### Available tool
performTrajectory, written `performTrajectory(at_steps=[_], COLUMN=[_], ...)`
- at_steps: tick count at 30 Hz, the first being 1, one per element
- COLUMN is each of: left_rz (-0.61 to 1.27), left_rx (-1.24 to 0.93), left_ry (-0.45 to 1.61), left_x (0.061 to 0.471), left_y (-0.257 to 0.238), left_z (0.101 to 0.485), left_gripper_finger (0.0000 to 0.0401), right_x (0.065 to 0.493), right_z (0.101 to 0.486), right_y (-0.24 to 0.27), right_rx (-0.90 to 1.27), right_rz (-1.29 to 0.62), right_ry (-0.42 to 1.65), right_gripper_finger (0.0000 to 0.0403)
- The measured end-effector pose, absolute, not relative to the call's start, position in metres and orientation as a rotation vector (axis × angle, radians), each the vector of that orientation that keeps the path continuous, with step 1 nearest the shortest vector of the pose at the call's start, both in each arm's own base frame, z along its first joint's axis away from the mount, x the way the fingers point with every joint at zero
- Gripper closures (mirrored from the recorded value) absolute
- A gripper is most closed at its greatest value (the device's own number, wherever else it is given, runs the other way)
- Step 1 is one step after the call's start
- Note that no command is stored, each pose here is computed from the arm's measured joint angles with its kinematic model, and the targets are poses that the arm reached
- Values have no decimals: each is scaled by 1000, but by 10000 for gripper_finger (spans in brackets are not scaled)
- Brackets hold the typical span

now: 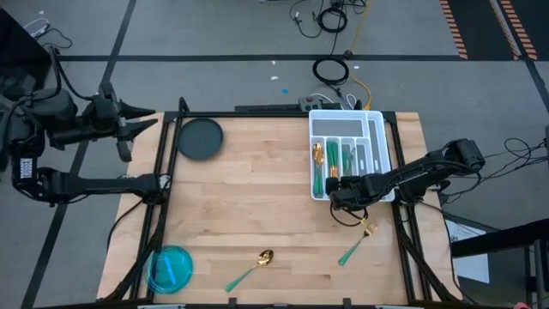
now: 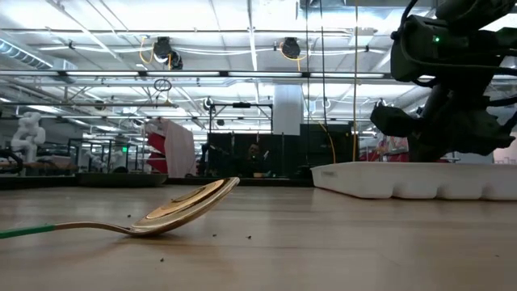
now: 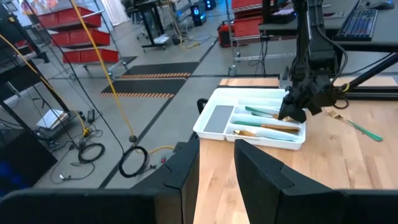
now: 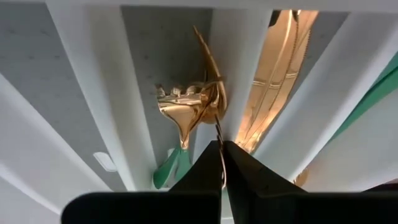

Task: Sort silverware
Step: Put the green fork into the silverware tray

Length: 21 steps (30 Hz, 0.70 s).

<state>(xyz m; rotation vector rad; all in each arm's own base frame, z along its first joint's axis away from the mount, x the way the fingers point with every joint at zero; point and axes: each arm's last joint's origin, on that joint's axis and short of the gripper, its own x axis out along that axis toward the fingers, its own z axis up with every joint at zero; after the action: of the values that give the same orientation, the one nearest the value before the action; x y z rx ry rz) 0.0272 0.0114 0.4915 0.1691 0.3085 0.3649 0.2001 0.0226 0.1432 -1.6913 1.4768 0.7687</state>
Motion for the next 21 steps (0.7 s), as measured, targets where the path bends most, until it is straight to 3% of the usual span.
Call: performTrajectory(at_steps=[11,21], left_rz=[365,368], left_rx=[171,177], left_ry=[309,310], left_x=[27,27], left_y=[11,12], left_z=[492,492], left_gripper_finger=[292,292], right_x=[198,199], right_z=[143,148], right_y=[22,23], right_rx=[-1500,-1291], right_rz=[597,438], right_ry=[1516,1541], right_gripper_finger=[392,289])
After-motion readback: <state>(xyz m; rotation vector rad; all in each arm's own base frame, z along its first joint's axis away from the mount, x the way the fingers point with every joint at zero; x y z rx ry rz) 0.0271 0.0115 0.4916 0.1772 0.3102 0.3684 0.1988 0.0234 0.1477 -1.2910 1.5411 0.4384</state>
